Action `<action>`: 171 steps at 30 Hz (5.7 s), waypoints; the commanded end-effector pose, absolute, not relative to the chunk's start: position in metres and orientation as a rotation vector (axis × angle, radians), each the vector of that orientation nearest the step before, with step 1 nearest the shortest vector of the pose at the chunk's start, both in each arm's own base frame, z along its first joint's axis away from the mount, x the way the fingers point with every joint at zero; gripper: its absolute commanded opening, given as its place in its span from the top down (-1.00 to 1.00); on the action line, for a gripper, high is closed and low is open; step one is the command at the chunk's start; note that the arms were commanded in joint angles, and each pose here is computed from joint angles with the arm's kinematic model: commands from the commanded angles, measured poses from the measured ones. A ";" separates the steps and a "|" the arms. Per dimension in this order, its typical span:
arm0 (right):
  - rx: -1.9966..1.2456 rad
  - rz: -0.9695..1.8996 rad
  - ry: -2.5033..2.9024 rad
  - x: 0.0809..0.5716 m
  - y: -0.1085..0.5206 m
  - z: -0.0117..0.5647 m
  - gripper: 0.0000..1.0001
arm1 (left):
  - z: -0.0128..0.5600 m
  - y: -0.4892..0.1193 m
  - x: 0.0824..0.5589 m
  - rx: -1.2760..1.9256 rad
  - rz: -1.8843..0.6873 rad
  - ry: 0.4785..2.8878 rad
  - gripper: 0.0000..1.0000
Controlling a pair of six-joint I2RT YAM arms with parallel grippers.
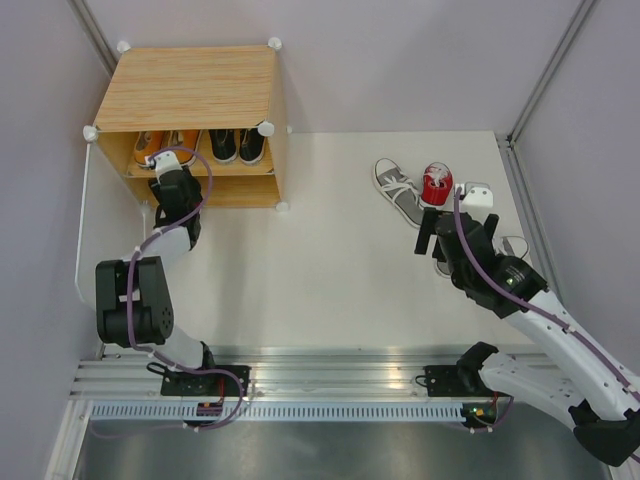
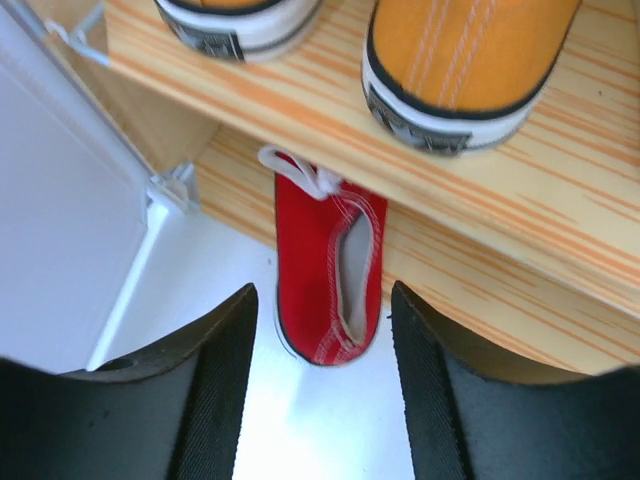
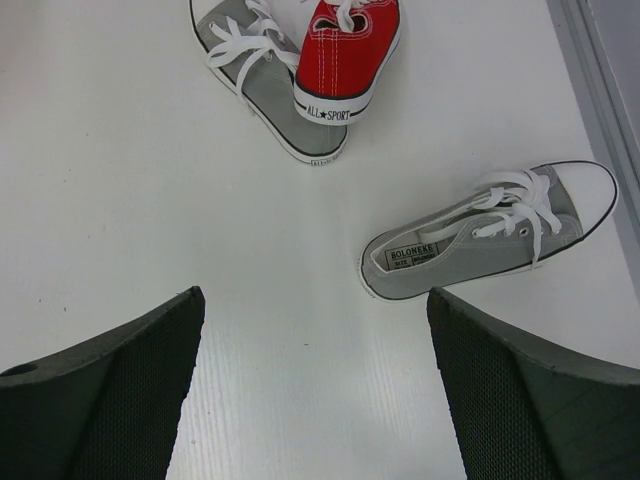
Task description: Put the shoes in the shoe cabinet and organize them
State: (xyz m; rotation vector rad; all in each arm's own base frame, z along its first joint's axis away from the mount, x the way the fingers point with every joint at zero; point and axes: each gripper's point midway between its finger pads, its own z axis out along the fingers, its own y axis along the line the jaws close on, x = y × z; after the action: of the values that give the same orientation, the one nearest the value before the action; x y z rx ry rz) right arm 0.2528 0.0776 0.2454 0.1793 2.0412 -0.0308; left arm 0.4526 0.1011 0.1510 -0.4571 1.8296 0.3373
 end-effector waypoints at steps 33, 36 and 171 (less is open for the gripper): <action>0.121 -0.076 2.052 0.268 0.084 0.243 -0.92 | 0.129 0.116 0.480 -0.549 0.401 1.913 0.95; 0.123 -0.088 2.051 0.269 0.082 0.243 -0.92 | 0.140 0.123 0.488 -0.501 0.421 1.896 0.95; 0.133 -0.165 2.072 0.275 0.065 0.227 -0.91 | 0.110 0.151 0.494 -0.516 0.231 2.038 0.32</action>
State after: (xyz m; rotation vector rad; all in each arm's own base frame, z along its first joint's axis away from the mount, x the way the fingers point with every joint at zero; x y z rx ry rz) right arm 0.2720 0.0644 0.2210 0.1337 2.0954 -0.1716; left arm 0.4786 0.1601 0.0808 -0.5143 2.1481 0.3244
